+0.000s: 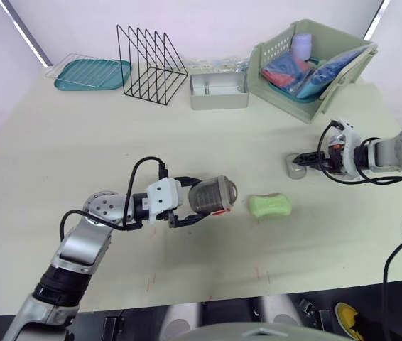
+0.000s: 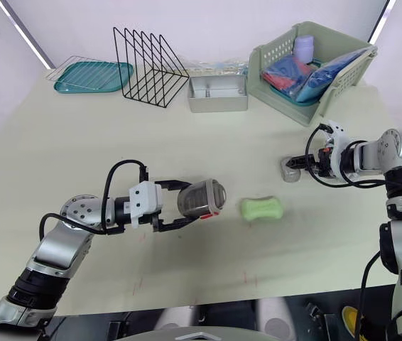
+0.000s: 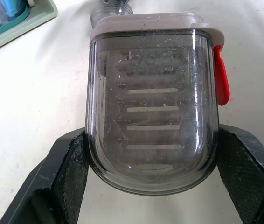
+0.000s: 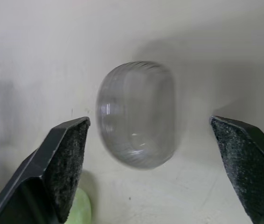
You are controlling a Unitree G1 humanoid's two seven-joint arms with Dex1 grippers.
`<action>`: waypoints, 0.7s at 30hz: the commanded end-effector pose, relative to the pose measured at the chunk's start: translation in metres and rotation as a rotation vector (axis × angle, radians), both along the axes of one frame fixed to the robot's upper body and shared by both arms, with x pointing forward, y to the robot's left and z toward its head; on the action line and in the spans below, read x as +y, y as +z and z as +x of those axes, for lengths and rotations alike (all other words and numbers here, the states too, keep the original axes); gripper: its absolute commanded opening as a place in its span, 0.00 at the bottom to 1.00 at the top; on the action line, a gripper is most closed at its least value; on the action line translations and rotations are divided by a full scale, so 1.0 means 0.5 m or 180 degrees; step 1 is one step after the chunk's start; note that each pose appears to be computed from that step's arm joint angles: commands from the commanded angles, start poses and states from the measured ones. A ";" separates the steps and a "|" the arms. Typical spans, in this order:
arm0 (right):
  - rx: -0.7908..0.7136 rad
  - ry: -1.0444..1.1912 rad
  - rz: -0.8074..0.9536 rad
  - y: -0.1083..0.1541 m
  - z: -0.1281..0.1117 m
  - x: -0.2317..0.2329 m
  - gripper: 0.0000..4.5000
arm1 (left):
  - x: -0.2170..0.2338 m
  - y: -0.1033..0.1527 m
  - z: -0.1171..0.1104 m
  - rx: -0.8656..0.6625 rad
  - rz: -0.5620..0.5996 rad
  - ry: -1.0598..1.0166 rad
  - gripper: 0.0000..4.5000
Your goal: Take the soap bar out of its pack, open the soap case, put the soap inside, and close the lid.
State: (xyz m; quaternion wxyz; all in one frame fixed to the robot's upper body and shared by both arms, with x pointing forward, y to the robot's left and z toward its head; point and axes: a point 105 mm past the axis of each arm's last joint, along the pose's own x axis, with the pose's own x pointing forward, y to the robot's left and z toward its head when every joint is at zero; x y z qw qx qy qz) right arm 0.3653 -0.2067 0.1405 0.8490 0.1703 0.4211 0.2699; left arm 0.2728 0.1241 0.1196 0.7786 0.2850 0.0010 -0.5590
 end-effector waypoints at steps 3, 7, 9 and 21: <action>-0.0379 0.0228 0.0269 0.070 -0.011 0.020 0.99 | -0.006 0.020 0.007 -0.0155 -0.0015 -0.0032 0.77; -0.0880 0.0533 0.0225 0.093 -0.026 0.026 0.99 | -0.007 0.019 0.010 -0.0165 -0.0003 -0.0044 0.77; -0.1455 0.0874 0.0305 0.117 -0.045 0.030 0.99 | -0.008 0.020 0.012 -0.0172 -0.0005 -0.0058 0.77; -0.3456 0.2121 -0.0101 -0.015 -0.194 0.002 0.99 | -0.008 0.016 0.012 -0.0125 0.0103 -0.0181 0.77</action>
